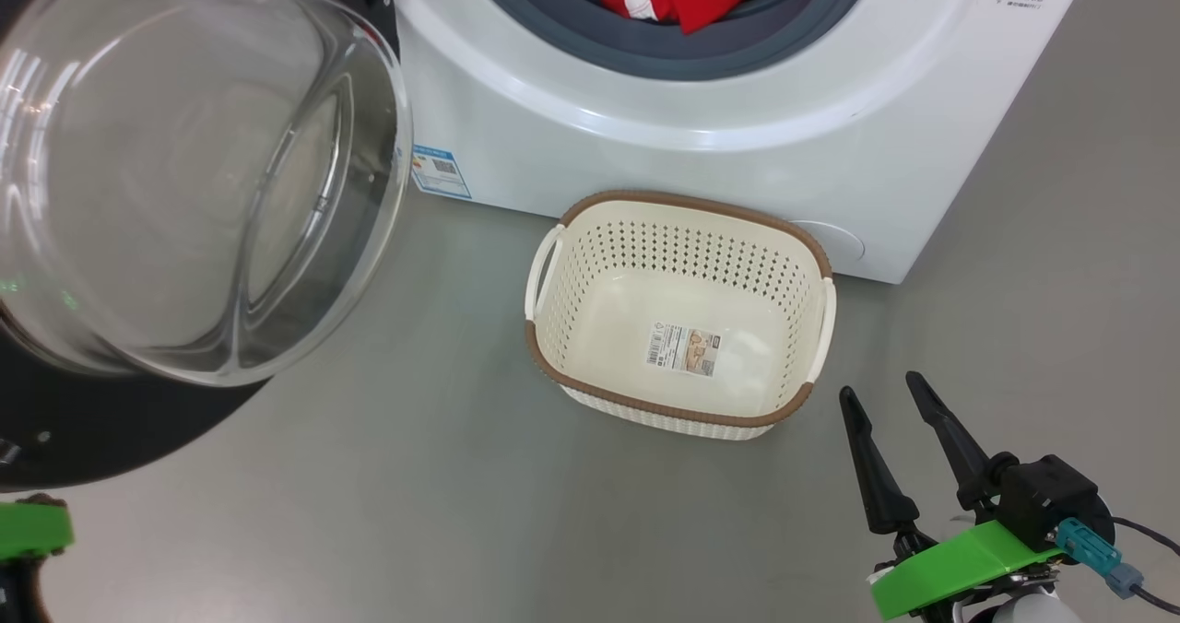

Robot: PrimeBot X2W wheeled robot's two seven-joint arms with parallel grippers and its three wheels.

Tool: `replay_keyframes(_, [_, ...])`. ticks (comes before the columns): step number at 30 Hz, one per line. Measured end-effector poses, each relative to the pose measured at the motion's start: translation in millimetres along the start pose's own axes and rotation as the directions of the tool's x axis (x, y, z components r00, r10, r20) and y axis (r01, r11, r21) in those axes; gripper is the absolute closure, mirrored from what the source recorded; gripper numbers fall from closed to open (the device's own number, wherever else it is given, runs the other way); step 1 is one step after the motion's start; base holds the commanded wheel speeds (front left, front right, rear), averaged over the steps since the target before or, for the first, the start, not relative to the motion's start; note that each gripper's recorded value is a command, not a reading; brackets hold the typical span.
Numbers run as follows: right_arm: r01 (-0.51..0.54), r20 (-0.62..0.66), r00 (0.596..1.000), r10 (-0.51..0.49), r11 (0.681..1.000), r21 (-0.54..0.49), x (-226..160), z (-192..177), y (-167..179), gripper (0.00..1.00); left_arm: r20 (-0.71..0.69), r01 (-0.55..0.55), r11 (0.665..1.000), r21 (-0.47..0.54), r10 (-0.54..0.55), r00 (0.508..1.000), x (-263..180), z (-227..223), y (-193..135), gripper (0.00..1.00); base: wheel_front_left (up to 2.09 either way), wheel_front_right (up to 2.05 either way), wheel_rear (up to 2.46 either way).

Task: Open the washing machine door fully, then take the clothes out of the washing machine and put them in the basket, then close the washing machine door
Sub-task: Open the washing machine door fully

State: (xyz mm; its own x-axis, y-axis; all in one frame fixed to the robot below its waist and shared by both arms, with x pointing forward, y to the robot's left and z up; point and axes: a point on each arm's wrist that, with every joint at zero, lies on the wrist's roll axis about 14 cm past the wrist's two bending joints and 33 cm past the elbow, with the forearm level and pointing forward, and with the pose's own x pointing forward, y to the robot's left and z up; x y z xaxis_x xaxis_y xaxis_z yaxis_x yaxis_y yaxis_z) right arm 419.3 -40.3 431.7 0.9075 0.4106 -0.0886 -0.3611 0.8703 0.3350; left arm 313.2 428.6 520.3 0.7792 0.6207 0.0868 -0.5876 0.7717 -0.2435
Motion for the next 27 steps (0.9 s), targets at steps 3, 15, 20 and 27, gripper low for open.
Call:
replay_keyframes(3, [0.004, -0.007, 1.0, -0.004, 1.0, 0.001, 0, -3, -2, 0.0, 0.001, -0.011, 1.0, 0.006, 0.011, 1.0, 5, 1, 3, 1.0, 0.0, 0.0, 0.0])
replay_keyframes(15, [0.006, -0.006, 1.0, -0.006, 1.0, 0.0, 13, -6, -7, 0.0, 0.002, -0.039, 0.997, 0.059, 0.039, 0.999, 35, 3, 11, 1.0, 0.0, 0.0, 0.0])
replay_keyframes(20, [0.011, -0.017, 1.0, -0.011, 1.0, 0.004, 13, -10, -10, 0.0, 0.011, -0.042, 0.997, 0.067, 0.042, 0.999, 45, 7, 11, 1.0, 0.0, 0.0, 0.0])
replay_keyframes(27, [0.011, -0.012, 1.0, -0.011, 1.0, 0.003, 15, -9, -10, 0.0, 0.003, -0.046, 0.997, 0.067, 0.046, 0.999, 48, 5, 11, 1.0, 0.0, 0.0, 0.0])
